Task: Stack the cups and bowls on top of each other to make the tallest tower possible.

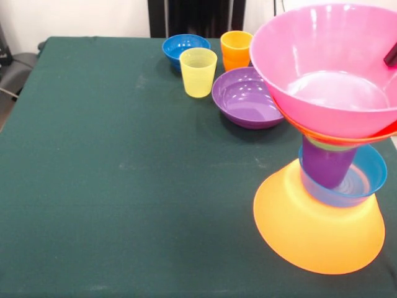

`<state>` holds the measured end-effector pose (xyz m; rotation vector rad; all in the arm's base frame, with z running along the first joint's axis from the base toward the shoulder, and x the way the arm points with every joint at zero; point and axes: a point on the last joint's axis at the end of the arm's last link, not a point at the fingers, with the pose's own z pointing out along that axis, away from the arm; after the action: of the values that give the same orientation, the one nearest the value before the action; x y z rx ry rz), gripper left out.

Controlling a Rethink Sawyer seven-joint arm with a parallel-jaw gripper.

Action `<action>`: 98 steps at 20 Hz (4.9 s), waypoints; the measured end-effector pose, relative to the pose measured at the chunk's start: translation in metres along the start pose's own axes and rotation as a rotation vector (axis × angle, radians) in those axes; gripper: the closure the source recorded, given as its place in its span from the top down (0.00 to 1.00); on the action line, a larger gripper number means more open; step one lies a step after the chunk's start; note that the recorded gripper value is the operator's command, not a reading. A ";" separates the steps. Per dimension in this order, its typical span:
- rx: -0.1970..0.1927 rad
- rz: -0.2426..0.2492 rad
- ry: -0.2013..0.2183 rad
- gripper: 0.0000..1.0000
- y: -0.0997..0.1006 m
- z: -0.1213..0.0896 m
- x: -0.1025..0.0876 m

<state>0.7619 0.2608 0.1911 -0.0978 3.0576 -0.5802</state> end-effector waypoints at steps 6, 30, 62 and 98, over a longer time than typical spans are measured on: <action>0.001 -0.001 0.021 0.00 -0.004 0.000 0.010; -0.031 0.005 0.041 0.00 0.002 0.000 0.016; -0.054 0.000 -0.173 0.00 0.012 -0.002 -0.020; -0.013 -0.004 -0.178 1.00 0.002 0.005 -0.020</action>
<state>0.7823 0.2621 0.1860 -0.1470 2.8902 -0.5212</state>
